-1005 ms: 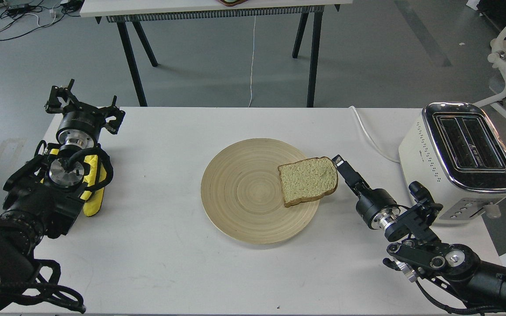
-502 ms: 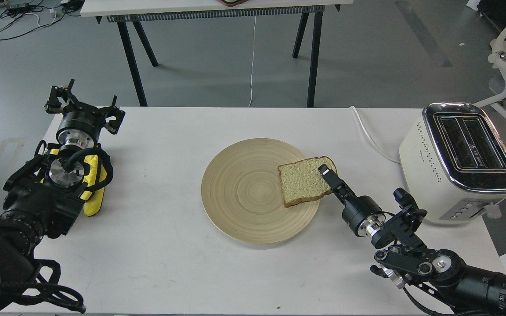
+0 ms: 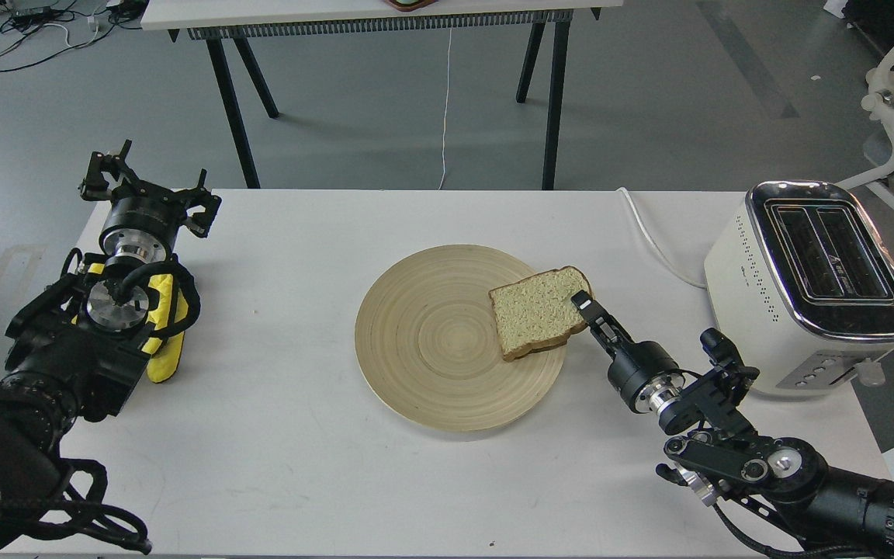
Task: Put bread in toaster with right arm
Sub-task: 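Lift the bread slice off the plate and carry it above the toaster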
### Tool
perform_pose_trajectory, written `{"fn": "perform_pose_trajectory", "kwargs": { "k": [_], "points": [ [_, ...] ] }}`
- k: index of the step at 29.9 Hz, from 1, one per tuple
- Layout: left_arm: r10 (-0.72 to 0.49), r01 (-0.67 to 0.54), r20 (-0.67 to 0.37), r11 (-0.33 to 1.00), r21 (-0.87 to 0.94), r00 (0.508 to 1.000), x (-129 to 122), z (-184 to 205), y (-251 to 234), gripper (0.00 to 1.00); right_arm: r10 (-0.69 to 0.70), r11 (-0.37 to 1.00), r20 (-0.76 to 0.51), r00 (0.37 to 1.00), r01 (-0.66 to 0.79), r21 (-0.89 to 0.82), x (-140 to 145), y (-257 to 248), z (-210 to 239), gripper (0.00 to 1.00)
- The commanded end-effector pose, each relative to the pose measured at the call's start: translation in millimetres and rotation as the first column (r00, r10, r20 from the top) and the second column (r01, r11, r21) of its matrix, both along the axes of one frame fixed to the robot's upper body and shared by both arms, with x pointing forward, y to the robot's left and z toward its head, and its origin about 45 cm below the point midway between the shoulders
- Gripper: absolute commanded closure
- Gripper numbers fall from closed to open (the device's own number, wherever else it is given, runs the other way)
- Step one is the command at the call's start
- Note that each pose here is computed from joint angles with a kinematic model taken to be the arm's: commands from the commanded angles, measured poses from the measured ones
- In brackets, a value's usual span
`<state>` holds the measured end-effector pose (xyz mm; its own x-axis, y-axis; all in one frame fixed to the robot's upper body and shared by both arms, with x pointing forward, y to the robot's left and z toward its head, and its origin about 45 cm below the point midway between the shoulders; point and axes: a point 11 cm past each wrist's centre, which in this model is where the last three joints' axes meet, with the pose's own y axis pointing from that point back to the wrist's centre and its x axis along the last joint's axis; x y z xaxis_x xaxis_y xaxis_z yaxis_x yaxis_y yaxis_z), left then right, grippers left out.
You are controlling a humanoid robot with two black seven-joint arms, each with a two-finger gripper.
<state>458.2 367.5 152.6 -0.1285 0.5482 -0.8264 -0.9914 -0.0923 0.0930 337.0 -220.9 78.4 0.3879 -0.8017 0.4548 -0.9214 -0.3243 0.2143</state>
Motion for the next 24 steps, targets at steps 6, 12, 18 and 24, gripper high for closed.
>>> {"fn": "perform_pose_trajectory", "kwargs": {
  "k": [6, 12, 18, 24],
  "points": [
    [0.0, 0.0, 0.0, 1.0, 0.0, 1.0, 0.0, 0.0, 0.0, 0.0, -0.13, 0.991, 0.231, 0.964, 0.12, 0.055, 33.2, -97.1, 124.9, 1.0],
    [-0.001, 0.001, 0.0, 1.0, 0.001, 1.0, 0.0, 0.0, -0.1, 0.0, -0.187, 0.965, 0.341, 0.921, 0.238, -0.114, 22.8, -192.7, 190.4, 1.0],
    [0.0, 0.0, 0.0, 1.0, 0.0, 1.0, 0.0, 0.0, 0.0, 0.0, -0.178, 0.902, 0.348, 0.92, 0.294, -0.317, -2.3, -253.2, 208.7, 1.0],
    [-0.001, 0.001, 0.0, 1.0, 0.001, 1.0, 0.0, 0.0, -0.1, 0.0, -0.138, 0.868, 0.257, 0.957, 0.242, -0.434, -25.9, -267.4, 185.6, 1.0]
  ]
}}
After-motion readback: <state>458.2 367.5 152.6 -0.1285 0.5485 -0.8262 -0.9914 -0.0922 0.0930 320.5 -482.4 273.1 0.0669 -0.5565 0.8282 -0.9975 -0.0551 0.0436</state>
